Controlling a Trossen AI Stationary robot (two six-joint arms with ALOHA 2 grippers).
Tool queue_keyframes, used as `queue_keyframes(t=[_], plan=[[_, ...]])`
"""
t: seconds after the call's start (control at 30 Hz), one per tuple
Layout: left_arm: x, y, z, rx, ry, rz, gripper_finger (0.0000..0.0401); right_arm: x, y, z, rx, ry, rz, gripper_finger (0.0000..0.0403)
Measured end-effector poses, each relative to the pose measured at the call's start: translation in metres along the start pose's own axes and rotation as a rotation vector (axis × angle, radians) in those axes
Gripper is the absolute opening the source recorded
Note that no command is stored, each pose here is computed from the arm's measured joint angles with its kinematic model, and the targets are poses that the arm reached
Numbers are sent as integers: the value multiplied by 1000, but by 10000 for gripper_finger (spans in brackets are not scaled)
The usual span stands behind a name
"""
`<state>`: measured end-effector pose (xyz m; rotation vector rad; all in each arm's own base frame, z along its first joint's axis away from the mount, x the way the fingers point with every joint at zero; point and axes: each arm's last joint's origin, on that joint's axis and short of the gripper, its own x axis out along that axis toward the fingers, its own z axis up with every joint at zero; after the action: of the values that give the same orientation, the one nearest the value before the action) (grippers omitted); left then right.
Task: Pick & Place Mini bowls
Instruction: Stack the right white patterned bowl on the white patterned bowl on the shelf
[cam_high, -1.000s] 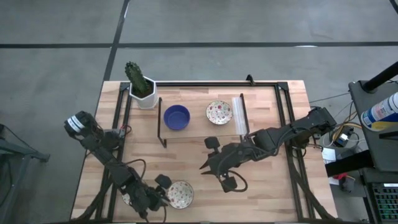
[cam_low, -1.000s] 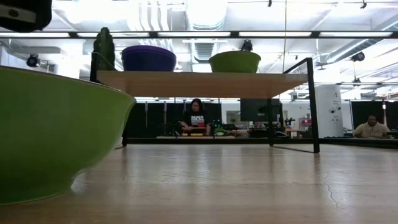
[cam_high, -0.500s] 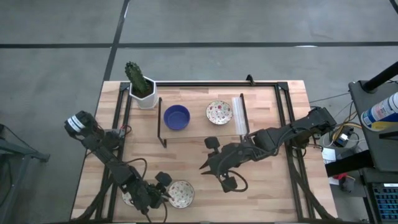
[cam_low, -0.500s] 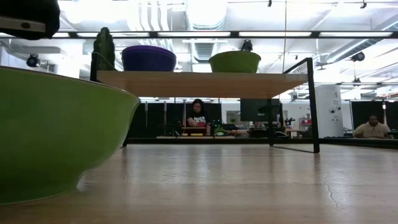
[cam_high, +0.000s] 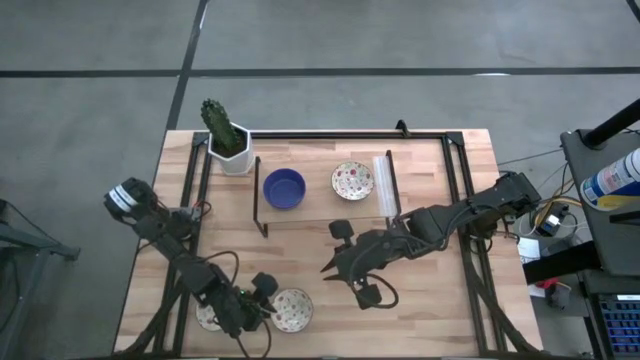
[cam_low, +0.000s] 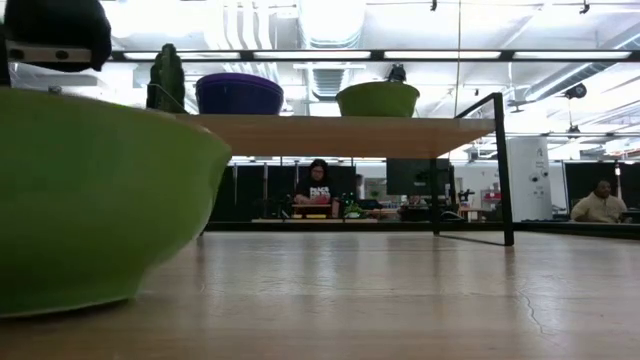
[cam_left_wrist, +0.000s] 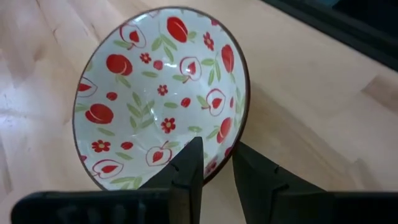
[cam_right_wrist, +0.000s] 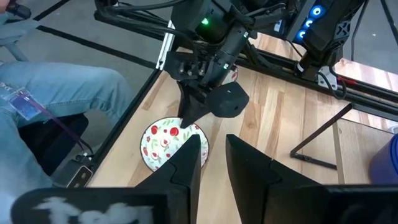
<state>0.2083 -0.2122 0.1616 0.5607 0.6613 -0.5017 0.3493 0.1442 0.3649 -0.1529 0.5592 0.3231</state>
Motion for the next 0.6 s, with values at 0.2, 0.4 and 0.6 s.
queue_keyframes(t=[0.2,0.4,0.6], plan=[[1,2,-1,11,4,12,82,0,0,0,13,1,0,71],[2,6,2,2,-25,-8,36,0,0,0,13,2,0,64],[5,15,1,-62,-29,-11,5,1,0,-1,17,4,1,68]])
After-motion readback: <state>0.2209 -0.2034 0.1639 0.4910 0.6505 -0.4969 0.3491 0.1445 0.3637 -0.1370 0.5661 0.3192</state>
